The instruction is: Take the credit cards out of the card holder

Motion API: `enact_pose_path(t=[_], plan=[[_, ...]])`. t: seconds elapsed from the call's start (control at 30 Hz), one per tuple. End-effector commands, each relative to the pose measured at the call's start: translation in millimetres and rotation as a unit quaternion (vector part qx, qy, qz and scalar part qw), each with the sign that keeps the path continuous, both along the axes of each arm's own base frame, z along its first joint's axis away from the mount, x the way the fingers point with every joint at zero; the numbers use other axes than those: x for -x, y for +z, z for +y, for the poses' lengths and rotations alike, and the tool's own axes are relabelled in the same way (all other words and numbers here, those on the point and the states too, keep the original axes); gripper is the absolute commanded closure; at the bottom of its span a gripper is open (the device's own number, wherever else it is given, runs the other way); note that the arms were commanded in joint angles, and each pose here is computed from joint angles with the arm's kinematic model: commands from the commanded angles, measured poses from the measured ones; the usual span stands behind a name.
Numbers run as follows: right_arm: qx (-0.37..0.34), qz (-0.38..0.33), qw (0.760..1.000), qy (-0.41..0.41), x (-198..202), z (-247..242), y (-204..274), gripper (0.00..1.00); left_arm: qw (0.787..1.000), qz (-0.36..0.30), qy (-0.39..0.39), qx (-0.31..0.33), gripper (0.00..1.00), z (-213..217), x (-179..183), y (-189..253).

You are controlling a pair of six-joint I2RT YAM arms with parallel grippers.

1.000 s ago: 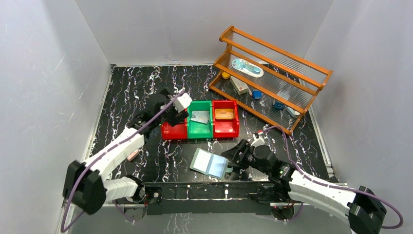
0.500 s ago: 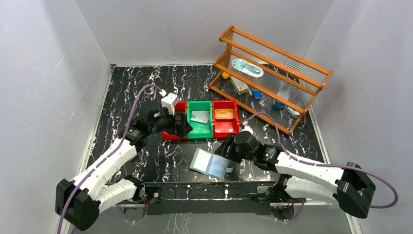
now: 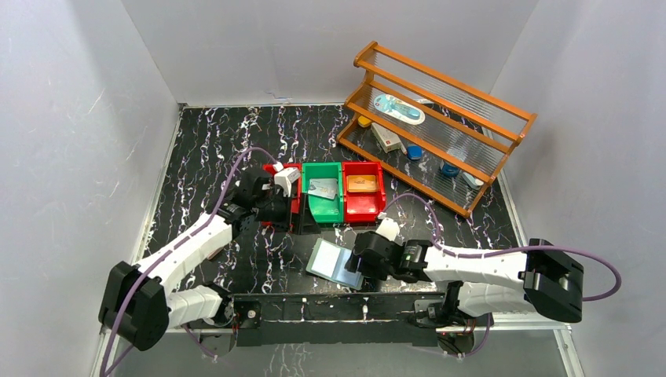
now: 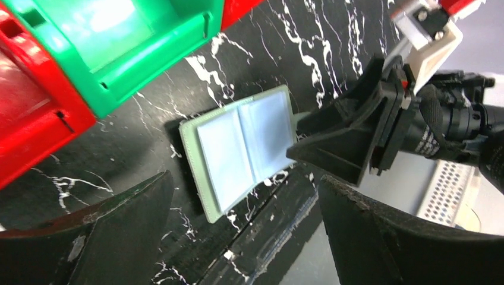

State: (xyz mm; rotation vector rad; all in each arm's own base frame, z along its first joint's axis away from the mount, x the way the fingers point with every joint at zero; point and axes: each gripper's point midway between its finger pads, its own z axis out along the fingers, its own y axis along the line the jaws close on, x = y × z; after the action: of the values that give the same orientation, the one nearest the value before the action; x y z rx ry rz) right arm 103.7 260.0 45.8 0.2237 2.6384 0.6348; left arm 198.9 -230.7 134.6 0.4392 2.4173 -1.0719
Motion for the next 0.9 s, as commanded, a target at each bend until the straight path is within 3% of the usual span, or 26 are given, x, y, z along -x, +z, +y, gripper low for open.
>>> enact_pose_path(t=[0.0, 0.3, 0.67, 0.87], plan=[[-0.010, -0.023, 0.999, -0.034, -13, 7, 13, 0.33, 0.997, 0.054, -0.046, 0.038, 0.11, -11, 22, -1], [-0.040, -0.027, 0.998, -0.036, -14, 13, 7, 0.36, 0.992, 0.090, -0.090, 0.019, 0.22, -29, 46, -21], [-0.012, -0.022, 0.998, -0.050, -14, 3, 5, 0.35, 0.991, 0.107, -0.074, -0.032, 0.23, -31, 51, -47], [-0.015, -0.022, 0.998, -0.048, -13, 2, 0, 0.35, 0.988, 0.120, -0.079, -0.054, 0.28, -34, 55, -61]])
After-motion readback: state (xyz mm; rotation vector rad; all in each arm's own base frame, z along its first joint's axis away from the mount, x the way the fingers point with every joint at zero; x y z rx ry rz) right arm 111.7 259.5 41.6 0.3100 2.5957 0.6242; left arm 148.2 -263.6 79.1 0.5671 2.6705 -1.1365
